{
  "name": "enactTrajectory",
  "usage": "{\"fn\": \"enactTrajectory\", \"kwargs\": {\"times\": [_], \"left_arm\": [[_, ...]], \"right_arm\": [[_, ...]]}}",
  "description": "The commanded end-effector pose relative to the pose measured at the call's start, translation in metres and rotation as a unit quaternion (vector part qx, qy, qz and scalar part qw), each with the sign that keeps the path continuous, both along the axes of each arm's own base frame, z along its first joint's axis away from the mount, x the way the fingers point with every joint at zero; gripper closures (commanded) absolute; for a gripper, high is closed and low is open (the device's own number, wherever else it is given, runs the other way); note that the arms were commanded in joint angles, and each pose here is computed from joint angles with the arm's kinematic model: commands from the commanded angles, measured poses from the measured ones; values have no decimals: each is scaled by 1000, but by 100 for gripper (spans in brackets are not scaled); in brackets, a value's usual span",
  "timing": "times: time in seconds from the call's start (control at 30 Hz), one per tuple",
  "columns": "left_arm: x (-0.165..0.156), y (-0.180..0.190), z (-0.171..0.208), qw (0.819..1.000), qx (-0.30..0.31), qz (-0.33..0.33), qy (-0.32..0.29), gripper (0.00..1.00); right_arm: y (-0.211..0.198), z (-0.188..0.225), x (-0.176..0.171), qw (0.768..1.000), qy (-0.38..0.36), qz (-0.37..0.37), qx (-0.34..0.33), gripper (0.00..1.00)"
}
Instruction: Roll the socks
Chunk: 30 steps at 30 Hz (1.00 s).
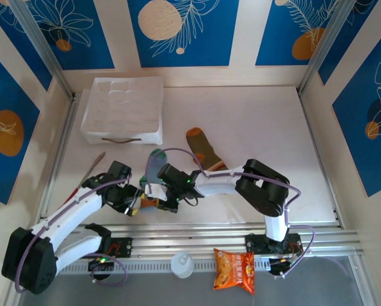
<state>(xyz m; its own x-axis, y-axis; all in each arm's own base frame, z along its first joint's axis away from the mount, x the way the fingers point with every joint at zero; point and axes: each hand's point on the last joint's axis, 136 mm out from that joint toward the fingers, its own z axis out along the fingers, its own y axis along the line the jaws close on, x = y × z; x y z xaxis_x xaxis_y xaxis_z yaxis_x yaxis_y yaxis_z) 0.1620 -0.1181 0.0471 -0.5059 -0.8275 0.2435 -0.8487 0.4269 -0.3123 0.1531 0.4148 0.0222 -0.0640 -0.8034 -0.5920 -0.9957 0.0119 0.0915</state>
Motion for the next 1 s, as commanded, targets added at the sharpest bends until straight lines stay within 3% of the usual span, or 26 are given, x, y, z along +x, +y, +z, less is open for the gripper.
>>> {"fn": "enactTrajectory", "kwargs": {"times": [0.0, 0.17, 0.43, 0.7, 0.97], "left_arm": [[20, -6, 13, 999, -39, 33, -6, 49], [4, -16, 17, 994, -71, 53, 57, 50], [-25, -15, 12, 987, -98, 99, 83, 51], [-6, -37, -3, 983, -123, 117, 71, 49], [-8, -35, -25, 984, -96, 126, 80, 49]], "right_arm": [[-64, -56, -1, 989, 8, -46, -142, 100], [-61, -50, -1, 990, 20, -44, -134, 100], [-53, -47, -8, 987, 82, -59, -124, 100], [-52, -49, -14, 981, 130, -67, -124, 100], [-48, -47, -14, 976, 168, -78, -118, 100]]}}
